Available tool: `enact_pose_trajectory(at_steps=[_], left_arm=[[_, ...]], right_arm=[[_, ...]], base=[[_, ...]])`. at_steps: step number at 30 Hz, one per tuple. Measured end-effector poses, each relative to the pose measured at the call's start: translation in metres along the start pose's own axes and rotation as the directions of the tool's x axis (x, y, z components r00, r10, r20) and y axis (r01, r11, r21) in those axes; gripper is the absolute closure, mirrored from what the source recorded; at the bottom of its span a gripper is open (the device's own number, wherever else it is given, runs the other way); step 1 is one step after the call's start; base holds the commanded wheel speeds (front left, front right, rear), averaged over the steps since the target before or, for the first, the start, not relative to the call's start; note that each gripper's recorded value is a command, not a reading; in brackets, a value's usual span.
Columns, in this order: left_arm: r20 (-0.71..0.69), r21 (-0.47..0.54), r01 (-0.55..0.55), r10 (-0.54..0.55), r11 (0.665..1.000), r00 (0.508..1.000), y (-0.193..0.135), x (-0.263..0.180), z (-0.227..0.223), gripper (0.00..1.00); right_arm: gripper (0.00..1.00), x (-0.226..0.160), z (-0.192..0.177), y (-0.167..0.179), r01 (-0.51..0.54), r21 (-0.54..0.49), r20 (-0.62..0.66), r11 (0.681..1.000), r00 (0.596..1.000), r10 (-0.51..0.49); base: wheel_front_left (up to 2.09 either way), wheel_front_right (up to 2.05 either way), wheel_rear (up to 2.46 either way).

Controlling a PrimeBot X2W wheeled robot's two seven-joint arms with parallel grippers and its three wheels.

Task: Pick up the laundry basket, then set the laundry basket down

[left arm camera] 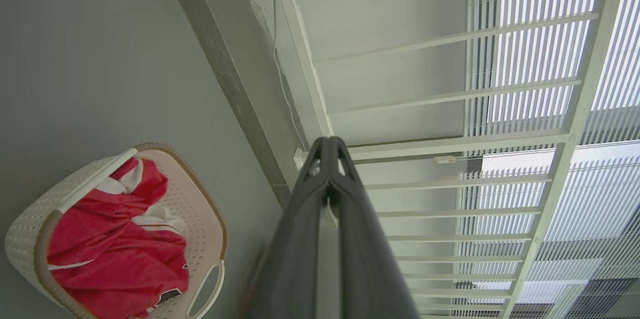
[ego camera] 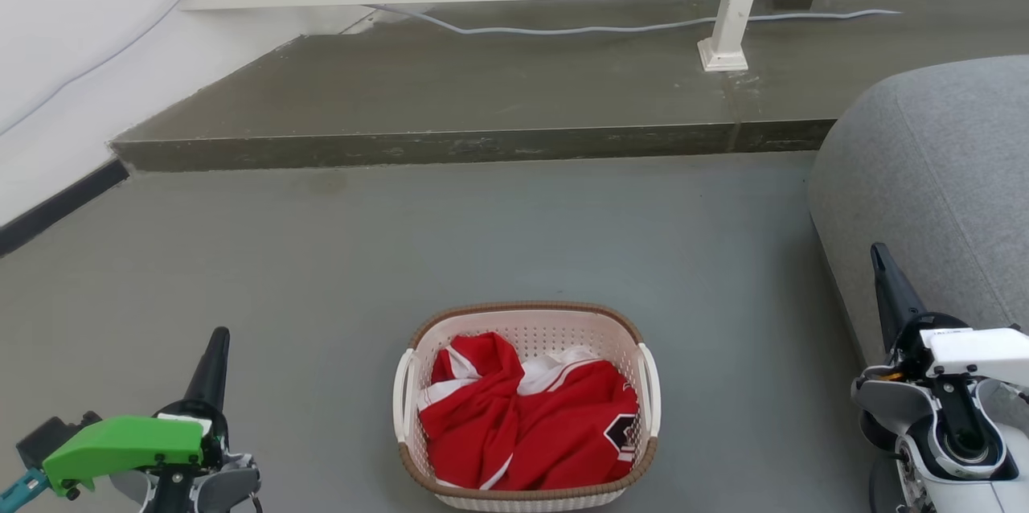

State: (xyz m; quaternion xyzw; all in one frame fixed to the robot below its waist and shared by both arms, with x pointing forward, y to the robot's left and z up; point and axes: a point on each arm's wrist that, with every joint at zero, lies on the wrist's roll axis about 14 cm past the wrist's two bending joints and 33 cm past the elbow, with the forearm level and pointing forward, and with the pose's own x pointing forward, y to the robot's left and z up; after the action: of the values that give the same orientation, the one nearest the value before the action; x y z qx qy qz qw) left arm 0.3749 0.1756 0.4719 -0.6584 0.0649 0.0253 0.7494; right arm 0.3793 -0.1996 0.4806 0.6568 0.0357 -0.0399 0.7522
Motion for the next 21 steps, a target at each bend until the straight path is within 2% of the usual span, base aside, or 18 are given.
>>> enact_pose_trajectory(at_steps=[10,21], left_arm=[[0.02,-0.127,0.033,-0.031,0.991,0.999,-0.0038,-0.0027,0.0096,1.0],[0.023,-0.136,0.031,-0.028,0.99,0.999,-0.0027,-0.0023,0.01,1.0]], right_arm=[[1.0,-0.0008,0.006,0.0036,-0.029,0.134,0.016,0.991,1.0,0.027],[1.0,-0.001,0.0052,0.0025,-0.026,0.144,0.016,0.989,1.0,0.024]], base=[[0.0,0.0,0.0],[0.0,0.0,0.0]])
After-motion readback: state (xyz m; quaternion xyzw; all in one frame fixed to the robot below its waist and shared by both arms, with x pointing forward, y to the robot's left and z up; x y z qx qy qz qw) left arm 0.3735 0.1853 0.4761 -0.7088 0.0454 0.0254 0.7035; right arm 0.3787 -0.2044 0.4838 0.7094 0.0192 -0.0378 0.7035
